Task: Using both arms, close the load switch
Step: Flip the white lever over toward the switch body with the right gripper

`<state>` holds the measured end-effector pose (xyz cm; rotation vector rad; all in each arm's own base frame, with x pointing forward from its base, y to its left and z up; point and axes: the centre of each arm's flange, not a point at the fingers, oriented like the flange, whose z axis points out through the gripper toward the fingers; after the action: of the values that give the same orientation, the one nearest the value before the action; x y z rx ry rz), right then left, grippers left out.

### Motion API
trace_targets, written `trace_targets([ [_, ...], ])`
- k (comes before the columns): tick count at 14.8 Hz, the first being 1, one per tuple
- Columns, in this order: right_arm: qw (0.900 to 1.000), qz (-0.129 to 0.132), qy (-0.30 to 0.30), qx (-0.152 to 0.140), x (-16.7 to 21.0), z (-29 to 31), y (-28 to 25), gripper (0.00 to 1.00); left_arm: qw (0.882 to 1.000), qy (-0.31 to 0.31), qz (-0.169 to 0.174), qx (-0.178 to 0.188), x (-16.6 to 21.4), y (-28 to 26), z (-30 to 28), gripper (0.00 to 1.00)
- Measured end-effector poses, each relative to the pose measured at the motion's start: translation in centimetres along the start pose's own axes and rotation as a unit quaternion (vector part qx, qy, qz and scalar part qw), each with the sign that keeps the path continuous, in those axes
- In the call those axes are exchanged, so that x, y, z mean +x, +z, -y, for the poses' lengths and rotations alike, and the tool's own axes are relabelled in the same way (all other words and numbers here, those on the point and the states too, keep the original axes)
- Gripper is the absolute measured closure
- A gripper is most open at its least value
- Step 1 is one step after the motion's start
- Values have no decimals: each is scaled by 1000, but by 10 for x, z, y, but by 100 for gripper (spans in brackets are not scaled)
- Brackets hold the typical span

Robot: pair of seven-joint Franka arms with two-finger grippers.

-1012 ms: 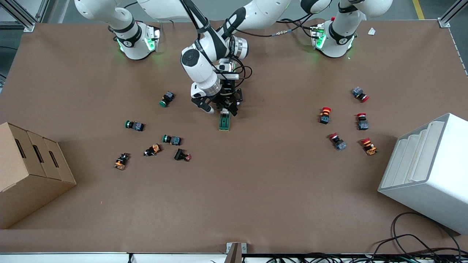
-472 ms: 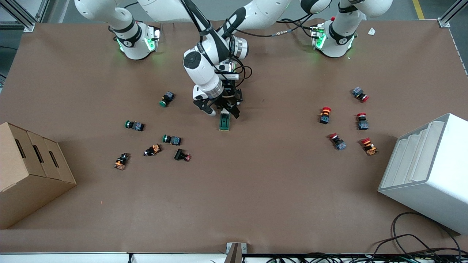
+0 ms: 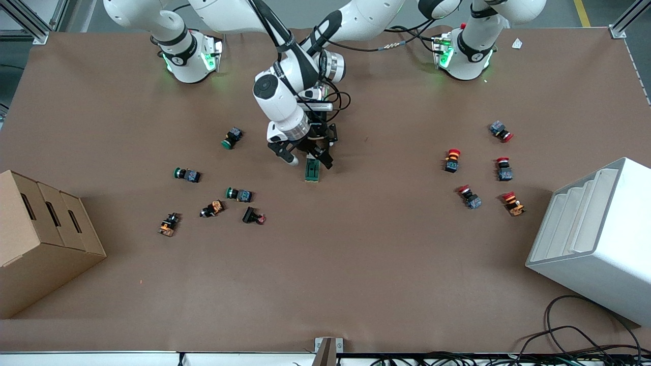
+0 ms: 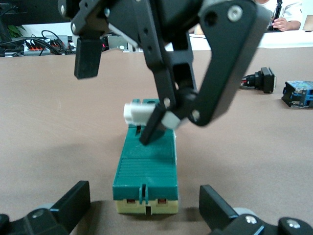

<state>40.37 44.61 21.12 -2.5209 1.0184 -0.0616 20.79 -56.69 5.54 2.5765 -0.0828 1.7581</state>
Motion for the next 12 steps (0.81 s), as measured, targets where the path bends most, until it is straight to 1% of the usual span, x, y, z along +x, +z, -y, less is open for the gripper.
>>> trace_targets([
  [2, 1000, -1, 5, 7, 7, 9, -4, 0, 1000, -1, 0, 0, 0, 0, 0, 0],
  [12, 999, 22, 28, 1, 35, 44, -19, 0, 1000, -8, -1, 2, 0, 2, 1, 0],
])
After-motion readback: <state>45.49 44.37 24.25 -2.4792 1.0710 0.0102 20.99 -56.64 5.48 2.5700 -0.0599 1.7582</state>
